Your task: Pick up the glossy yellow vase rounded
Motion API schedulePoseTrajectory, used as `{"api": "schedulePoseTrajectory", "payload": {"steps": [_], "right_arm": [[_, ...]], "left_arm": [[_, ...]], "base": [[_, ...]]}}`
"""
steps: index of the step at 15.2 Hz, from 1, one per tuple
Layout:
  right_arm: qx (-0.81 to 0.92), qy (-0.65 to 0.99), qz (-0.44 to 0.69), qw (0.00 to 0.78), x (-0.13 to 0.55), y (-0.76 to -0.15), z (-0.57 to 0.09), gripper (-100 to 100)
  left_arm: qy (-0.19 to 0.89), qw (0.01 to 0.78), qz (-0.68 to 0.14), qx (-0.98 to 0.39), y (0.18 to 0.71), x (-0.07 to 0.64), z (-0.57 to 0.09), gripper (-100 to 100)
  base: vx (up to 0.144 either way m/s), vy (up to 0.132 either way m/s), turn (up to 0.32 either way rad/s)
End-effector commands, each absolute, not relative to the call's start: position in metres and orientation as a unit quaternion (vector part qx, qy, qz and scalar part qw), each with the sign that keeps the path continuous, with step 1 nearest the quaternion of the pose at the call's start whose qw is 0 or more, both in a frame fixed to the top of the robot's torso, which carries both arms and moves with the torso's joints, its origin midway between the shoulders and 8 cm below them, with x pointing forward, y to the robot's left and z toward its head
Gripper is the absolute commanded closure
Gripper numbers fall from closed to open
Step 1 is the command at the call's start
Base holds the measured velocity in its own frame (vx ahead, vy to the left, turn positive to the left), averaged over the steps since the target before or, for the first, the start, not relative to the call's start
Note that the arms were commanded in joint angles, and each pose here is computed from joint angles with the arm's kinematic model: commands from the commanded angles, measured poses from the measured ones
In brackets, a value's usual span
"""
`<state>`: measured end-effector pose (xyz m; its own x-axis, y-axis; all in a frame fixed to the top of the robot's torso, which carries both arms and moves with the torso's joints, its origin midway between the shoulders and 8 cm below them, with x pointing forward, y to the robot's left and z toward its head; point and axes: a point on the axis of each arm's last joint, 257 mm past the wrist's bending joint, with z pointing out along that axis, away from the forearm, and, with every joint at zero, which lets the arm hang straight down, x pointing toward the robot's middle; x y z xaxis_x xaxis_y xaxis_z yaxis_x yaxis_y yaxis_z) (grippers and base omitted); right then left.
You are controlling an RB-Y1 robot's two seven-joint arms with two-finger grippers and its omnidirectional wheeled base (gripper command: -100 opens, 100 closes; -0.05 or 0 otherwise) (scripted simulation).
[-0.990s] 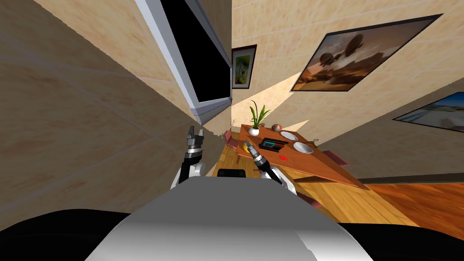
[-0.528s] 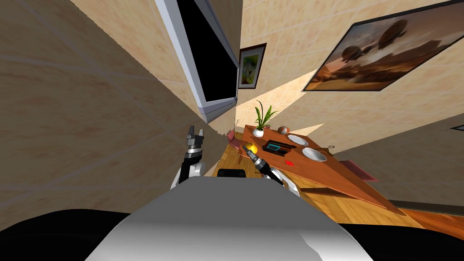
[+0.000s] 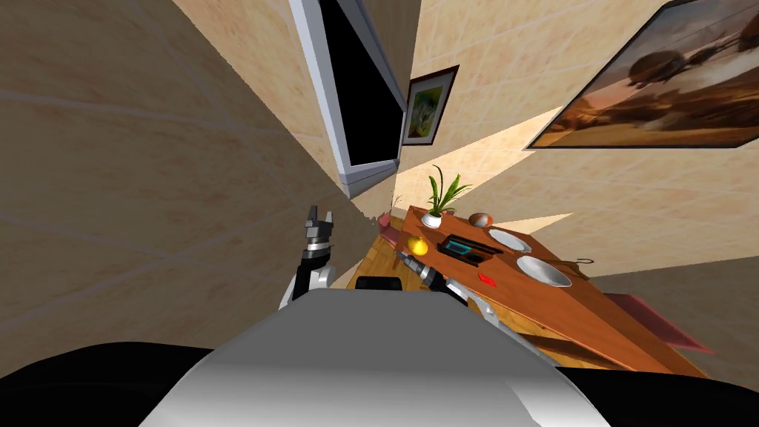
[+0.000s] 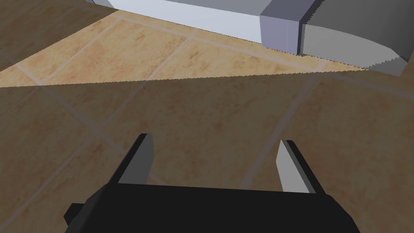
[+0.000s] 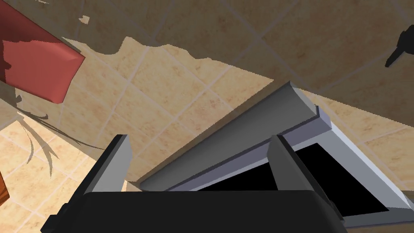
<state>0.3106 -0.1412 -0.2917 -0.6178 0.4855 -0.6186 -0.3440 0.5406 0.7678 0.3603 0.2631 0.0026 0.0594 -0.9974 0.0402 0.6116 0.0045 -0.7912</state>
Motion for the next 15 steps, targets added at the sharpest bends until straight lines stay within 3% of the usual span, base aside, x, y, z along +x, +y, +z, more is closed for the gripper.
{"api": "schedulePoseTrajectory", "payload": {"steps": [1, 6, 15], "right_arm": [[0.017, 0.792, 0.448, 0.415, 0.297, -0.152, -0.322, -100], [-0.017, 0.825, 0.411, 0.388, 0.278, -0.178, -0.353, -100], [-0.120, 0.900, 0.288, 0.304, 0.218, -0.277, -0.426, -100]], "left_arm": [[0.289, 0.647, -0.622, -0.333, 0.263, 0.360, 0.003, 0], [0.289, 0.647, -0.622, -0.333, 0.263, 0.360, 0.003, 0], [0.289, 0.647, -0.622, -0.333, 0.263, 0.360, 0.003, 0]], "base": [[-0.029, -0.013, 0.371], [-0.029, -0.010, 0.201], [-0.029, -0.002, 0.279]]}}
